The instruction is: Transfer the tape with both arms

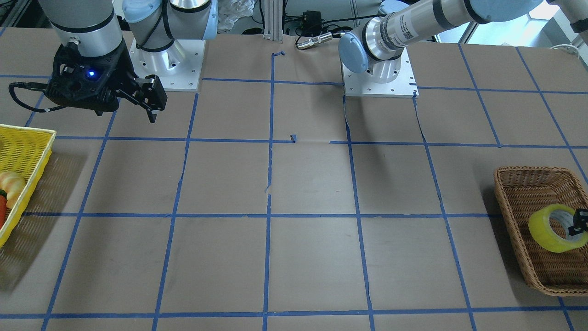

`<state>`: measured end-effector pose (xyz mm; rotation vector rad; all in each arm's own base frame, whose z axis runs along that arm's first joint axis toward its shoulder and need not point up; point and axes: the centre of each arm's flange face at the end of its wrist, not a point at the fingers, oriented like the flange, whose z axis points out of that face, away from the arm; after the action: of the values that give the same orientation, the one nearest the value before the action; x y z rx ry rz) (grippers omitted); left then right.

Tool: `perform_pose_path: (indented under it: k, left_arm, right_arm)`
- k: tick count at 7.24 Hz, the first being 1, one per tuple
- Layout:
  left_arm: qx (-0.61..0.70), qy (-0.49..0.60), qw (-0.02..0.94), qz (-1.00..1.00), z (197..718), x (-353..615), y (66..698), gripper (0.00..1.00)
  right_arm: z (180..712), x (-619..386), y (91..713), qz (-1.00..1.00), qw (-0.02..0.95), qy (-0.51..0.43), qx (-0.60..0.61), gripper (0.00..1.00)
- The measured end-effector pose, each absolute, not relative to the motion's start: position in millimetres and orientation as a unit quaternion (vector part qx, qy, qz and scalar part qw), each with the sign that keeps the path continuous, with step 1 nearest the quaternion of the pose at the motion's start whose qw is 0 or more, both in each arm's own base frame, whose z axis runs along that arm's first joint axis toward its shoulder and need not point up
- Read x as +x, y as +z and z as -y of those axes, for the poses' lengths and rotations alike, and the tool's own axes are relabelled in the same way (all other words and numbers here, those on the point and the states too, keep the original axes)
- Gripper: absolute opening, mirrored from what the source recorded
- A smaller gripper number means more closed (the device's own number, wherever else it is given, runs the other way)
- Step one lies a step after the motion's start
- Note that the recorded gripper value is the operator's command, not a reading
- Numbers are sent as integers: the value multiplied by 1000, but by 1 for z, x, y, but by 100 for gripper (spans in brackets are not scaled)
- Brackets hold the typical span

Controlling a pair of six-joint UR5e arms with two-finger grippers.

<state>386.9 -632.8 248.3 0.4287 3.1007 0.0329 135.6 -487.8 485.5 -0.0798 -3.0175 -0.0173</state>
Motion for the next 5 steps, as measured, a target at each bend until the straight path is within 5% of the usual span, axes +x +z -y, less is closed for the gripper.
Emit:
perform_pose_path:
  k: [5]
  left_arm:
    - [124, -9, 27, -992, 638, 327, 341, 100]
  right_arm:
    - [488, 135, 485, 998, 62, -6, -27, 100]
